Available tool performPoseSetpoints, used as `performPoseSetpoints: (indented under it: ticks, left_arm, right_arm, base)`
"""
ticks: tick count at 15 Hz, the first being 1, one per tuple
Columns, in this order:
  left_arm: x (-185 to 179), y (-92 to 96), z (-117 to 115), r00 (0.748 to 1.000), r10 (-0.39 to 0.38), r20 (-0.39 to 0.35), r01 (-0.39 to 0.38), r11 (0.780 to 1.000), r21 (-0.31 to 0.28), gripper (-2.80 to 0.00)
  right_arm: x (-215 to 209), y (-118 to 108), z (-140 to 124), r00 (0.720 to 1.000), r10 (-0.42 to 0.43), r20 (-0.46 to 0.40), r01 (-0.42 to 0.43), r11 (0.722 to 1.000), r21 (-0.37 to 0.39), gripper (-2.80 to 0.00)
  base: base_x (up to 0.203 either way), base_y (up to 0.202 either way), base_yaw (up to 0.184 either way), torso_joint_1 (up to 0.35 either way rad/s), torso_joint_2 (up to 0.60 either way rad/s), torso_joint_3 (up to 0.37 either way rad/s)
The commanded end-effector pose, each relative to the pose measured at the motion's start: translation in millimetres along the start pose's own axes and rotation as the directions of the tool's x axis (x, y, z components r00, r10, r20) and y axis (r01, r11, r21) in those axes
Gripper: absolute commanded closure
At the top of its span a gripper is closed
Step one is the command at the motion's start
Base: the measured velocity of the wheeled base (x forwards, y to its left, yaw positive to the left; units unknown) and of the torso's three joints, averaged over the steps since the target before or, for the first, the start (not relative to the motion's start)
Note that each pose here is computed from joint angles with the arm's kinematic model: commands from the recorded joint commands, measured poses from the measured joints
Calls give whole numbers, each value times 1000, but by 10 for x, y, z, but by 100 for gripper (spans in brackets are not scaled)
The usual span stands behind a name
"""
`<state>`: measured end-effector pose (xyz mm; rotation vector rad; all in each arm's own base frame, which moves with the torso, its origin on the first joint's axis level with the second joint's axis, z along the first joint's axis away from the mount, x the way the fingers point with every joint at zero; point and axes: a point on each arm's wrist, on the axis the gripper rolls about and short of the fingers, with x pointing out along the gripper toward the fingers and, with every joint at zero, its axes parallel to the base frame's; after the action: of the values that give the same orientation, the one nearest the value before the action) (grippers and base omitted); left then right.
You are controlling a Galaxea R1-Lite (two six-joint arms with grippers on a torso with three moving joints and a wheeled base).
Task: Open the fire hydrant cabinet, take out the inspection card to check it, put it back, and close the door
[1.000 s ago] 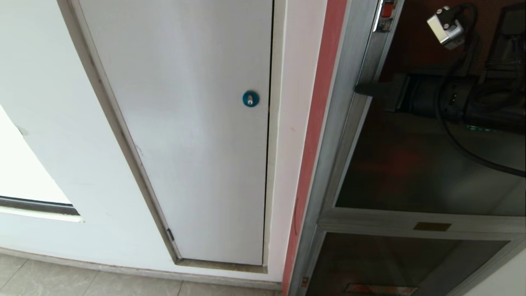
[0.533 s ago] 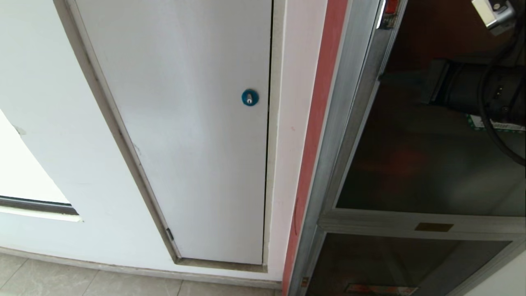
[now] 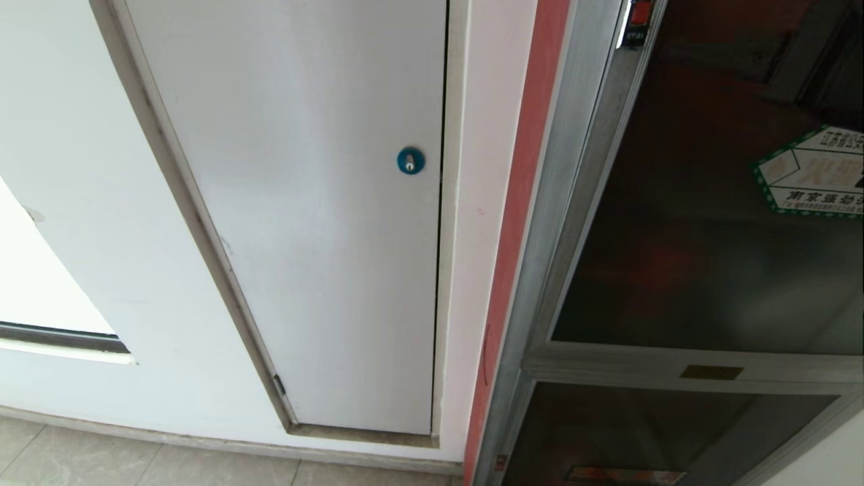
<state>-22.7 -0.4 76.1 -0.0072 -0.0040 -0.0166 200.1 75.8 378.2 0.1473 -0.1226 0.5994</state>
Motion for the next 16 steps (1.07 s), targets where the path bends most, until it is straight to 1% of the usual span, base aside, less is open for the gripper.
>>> performPoseSetpoints:
  ticks: [1,5,9,16]
  left_arm:
    - [0,0,1,1000,0,1,0,1000,0,0]
    - [0,0,1,1000,0,1,0,1000,0,0]
    - [1,0,-2,1000,0,-1,0,1000,0,0]
    - [0,0,1,1000,0,1,0,1000,0,0]
  right_arm:
    - [-29,34,143,1000,10,26,-9,1000,-6,0]
    - [30,53,366,999,13,38,-12,1000,-9,0]
    - [151,43,511,999,14,43,-13,1000,-11,0]
    - [403,-31,485,1000,1,25,-1,1000,-5,0]
  base:
    - [0,0,0,0,0,0]
    - [0,0,0,0,0,0]
    - [0,0,0,0,0,0]
    - [0,0,0,0,0,0]
